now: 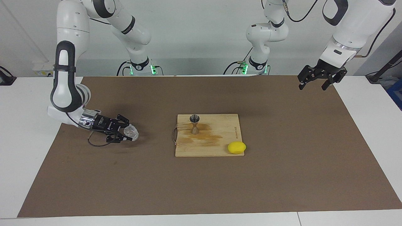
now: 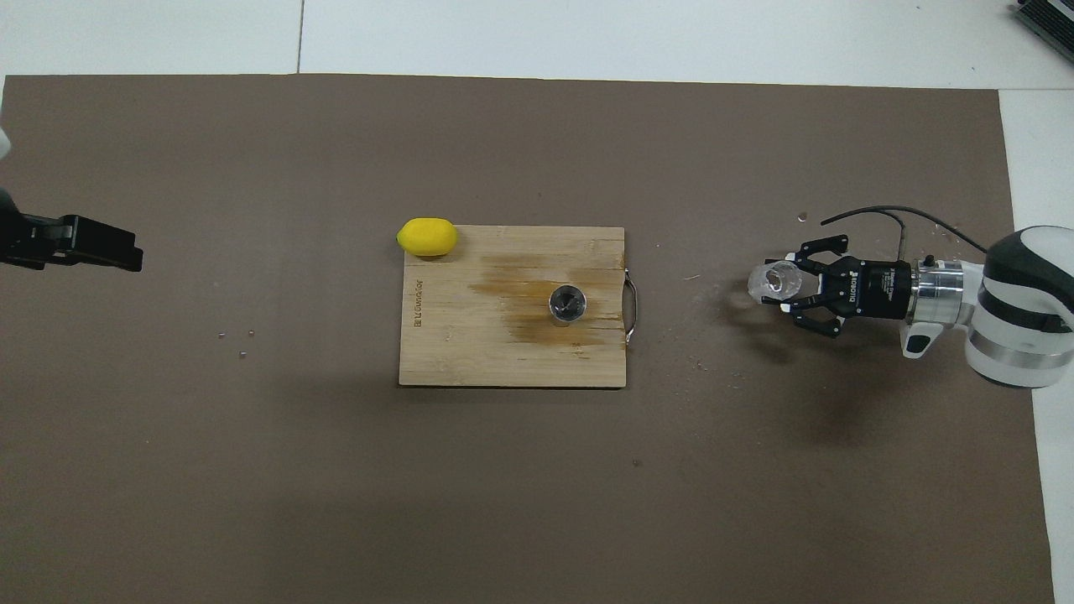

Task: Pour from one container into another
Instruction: 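Lower the glass cup onto the mat with the right gripper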

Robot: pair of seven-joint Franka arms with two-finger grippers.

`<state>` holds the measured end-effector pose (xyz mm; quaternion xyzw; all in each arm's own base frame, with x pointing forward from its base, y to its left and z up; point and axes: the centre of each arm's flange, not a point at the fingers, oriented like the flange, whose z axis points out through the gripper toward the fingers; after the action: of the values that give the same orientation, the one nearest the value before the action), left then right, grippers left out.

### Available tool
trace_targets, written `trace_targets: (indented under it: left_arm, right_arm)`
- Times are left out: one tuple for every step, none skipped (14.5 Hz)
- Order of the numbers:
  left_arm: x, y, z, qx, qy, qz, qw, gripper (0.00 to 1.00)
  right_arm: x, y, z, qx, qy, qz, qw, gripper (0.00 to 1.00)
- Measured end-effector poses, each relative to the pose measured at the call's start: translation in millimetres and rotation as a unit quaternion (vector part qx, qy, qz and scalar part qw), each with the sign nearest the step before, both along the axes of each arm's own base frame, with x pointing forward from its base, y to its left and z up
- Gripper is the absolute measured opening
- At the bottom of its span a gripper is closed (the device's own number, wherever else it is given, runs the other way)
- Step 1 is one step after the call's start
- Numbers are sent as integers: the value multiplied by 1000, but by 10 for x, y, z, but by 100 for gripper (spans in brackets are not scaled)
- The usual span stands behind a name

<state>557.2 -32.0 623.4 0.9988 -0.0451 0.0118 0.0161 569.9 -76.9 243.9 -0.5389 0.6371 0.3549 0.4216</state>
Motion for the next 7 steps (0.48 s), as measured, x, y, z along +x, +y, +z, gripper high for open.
trace_targets:
  left_arm:
    - [0, 0, 0, 0, 0, 0, 1000, 100]
    - [0, 0, 0, 0, 0, 0, 1000, 100]
    - [0, 0, 0, 0, 0, 0, 1000, 100]
    - [0, 0, 0, 0, 0, 0, 1000, 100]
    - [0, 0, 0, 0, 0, 0, 1000, 100]
    - [0, 3, 0, 0, 0, 0, 1000, 100]
    - [0, 7, 0, 0, 0, 1, 1000, 100]
  right_arm:
    - [-5, 8, -22, 1, 1, 1, 1000, 52]
    - [-7, 18, -36, 1, 0, 2, 1000, 52]
    - [-11, 33, -55, 2, -1, 5, 1000, 52]
    - [-13, 44, -77, 2, -3, 7, 1000, 52]
    - [-16, 46, -97, 1, -8, 9, 1000, 52]
    - [-22, 45, -117, 0, -13, 11, 1000, 52]
    - [-31, 45, -138, -2, -16, 13, 1000, 52]
